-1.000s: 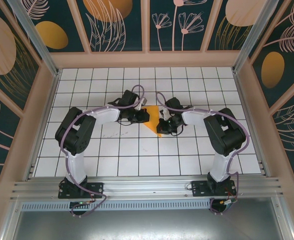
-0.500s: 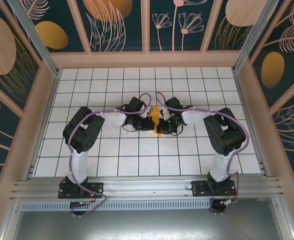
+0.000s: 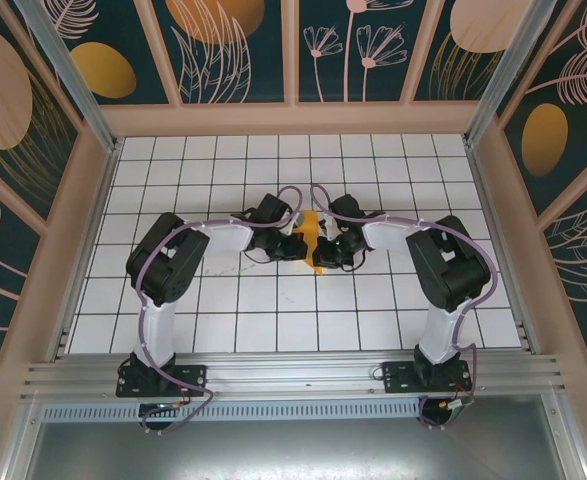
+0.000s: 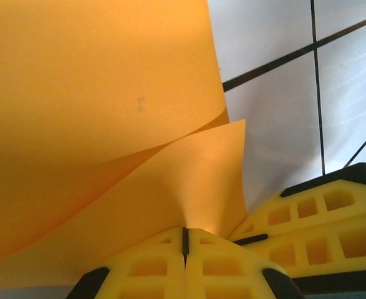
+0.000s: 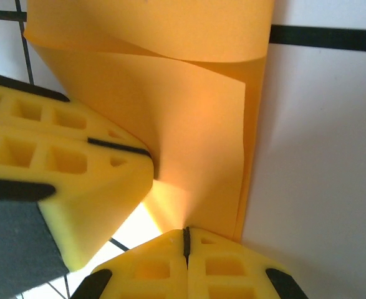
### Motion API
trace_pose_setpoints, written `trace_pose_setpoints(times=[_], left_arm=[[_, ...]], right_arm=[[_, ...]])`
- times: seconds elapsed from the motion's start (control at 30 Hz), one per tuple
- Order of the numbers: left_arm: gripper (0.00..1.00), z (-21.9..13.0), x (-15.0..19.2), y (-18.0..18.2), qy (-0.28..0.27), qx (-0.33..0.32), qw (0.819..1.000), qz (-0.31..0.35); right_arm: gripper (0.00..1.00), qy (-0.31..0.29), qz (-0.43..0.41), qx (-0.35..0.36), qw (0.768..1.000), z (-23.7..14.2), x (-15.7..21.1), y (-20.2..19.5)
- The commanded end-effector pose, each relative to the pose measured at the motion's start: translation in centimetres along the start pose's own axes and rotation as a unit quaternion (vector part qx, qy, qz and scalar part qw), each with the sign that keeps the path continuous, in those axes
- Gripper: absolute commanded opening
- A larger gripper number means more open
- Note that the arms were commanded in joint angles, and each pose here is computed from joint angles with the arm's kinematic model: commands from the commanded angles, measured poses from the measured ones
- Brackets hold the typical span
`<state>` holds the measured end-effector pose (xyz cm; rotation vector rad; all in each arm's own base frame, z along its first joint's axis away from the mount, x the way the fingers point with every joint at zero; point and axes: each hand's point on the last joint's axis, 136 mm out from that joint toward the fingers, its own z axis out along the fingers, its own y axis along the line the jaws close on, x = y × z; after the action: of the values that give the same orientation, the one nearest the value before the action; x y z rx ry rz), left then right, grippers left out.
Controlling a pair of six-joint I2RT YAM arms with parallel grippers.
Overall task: Fold a paper plane with a square sheet of paper (fold left side to right side)
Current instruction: Third fold the triangle at the center of the table.
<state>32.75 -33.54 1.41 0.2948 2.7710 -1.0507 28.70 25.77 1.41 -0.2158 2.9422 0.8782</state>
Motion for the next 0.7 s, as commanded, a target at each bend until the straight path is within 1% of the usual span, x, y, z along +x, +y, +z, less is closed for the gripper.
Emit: trace_pose_setpoints(times=[0.0, 0.13, 0.27, 0.43, 0.53, 0.57, 0.67], left_arm=[[0.05, -2.3, -2.3, 7.1, -0.05, -0.099, 0.993, -0.044], [0.05, -4.0, -3.6, 9.8, -0.073, -0.125, 0.988, -0.056], [0.05, -5.2, -4.7, 11.0, -0.086, -0.131, 0.986, -0.06], [0.06, -6.2, -6.0, 9.8, -0.103, -0.116, 0.987, -0.05], [0.14, -7.4, -6.4, 8.1, -0.118, -0.093, 0.988, -0.044], [0.17, -8.1, -6.5, 7.5, -0.127, -0.085, 0.987, -0.043], [0.31, -10.2, -6.5, 5.6, -0.152, -0.063, 0.985, -0.043]], right_arm=[[0.0, 0.048, 0.032, 0.103, 0.993, 0.9, 3.5, -5.4], [0.0, 0.046, 0.033, 0.103, 0.993, 0.8, 3.6, -5.4], [0.0, 0.043, 0.034, 0.094, 0.994, 0.7, 3.5, -5.1], [0.0, 0.026, 0.026, 0.06, 0.998, 0.6, 2.6, -3.6], [0.0, -0.006, 0.007, 0.011, 1.0, -0.2, 1.0, -1.2], [0.03, -0.022, -0.003, -0.007, 1.0, -0.7, 0.3, -0.1], [0.22, -0.079, -0.035, -0.032, 0.996, -3.0, -1.7, 2.0]])
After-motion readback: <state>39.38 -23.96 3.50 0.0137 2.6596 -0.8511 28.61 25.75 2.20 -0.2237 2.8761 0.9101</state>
